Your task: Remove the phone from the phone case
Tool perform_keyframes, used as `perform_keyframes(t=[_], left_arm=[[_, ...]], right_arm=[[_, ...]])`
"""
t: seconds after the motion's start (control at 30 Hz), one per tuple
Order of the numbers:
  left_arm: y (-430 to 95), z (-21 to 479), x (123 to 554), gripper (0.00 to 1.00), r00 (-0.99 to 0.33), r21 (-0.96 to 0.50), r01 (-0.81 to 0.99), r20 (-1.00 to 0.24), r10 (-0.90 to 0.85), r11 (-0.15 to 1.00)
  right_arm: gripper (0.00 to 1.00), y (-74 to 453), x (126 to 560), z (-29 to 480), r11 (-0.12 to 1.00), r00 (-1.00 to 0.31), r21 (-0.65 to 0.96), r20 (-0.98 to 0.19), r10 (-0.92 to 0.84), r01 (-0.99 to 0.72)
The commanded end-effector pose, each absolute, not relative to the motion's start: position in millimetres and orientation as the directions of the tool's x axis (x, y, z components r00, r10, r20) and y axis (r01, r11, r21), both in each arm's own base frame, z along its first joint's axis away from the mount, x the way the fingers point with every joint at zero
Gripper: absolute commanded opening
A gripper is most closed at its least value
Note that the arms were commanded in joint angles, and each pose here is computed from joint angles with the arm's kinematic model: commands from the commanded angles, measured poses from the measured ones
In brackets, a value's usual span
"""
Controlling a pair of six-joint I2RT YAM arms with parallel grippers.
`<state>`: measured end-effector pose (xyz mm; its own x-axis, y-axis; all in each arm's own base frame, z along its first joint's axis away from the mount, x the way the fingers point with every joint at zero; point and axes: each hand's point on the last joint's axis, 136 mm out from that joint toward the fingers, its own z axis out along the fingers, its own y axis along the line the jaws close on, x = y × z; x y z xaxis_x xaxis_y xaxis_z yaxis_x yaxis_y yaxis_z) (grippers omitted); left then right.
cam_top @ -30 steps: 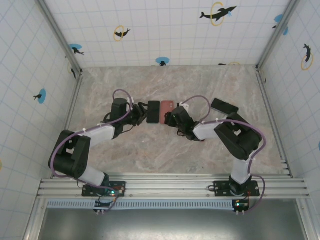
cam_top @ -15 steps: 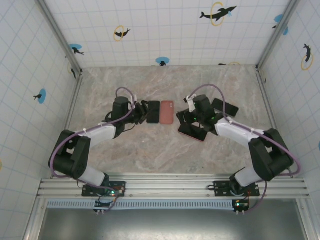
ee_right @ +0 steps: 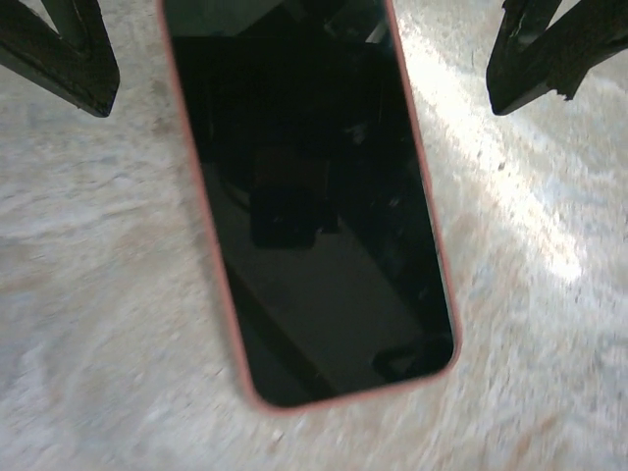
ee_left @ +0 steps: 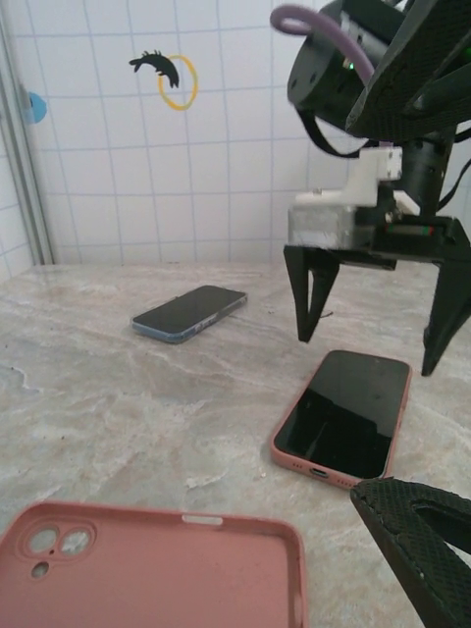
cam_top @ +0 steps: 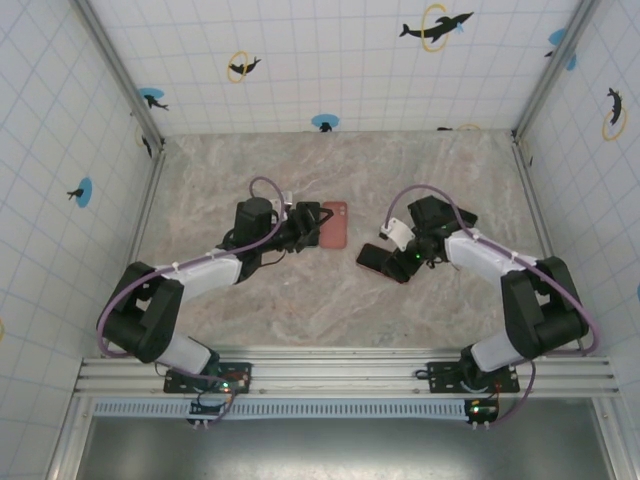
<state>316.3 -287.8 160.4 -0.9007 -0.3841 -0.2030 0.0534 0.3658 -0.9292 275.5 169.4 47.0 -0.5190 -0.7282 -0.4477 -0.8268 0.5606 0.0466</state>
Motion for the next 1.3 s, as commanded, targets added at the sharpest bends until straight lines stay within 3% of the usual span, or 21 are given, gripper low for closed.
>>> perform_keyframes(t=[0.0,0.23,0.47,0.77,1.07,1.27], left_arm=[[-289.5,179.5,316.8,0.91,-0.889,-0.938,0.094,-0.231,-0.397,0.335],[-290.8,178.9,314.5,0.91,-0.895,-0.940,0.096,-0.226,-0.386,0.328],[-292.8,179.1,314.4,0.91,-0.899,-0.939,0.104,-0.230,-0.372,0.329],[-293.0,179.9,313.2,0.91,-0.901,-0.938,0.110,-0.235,-0.366,0.330],[-291.1,178.2,310.1,0.91,-0.902,-0.934,0.112,-0.239,-0.360,0.340],[-291.0,177.9,311.5,0.91,-0.900,-0.933,0.111,-0.241,-0.363,0.343]], right_arm=[[0.99,171.6,265.7,42.9,0.483,-0.480,0.103,-0.410,-0.776,-0.869],[0.99,170.6,267.9,27.9,0.474,-0.483,0.121,-0.364,-0.796,-0.872],[1.00,163.2,276.3,18.5,0.474,-0.458,0.032,-0.317,-0.830,-0.880],[0.94,158.9,266.0,10.7,0.436,-0.417,-0.027,-0.244,-0.875,-0.899],[0.67,157.8,273.0,7.2,0.464,-0.445,-0.040,-0.221,-0.868,-0.885],[0.55,168.7,284.7,28.0,0.504,-0.458,-0.059,-0.334,-0.824,-0.862]])
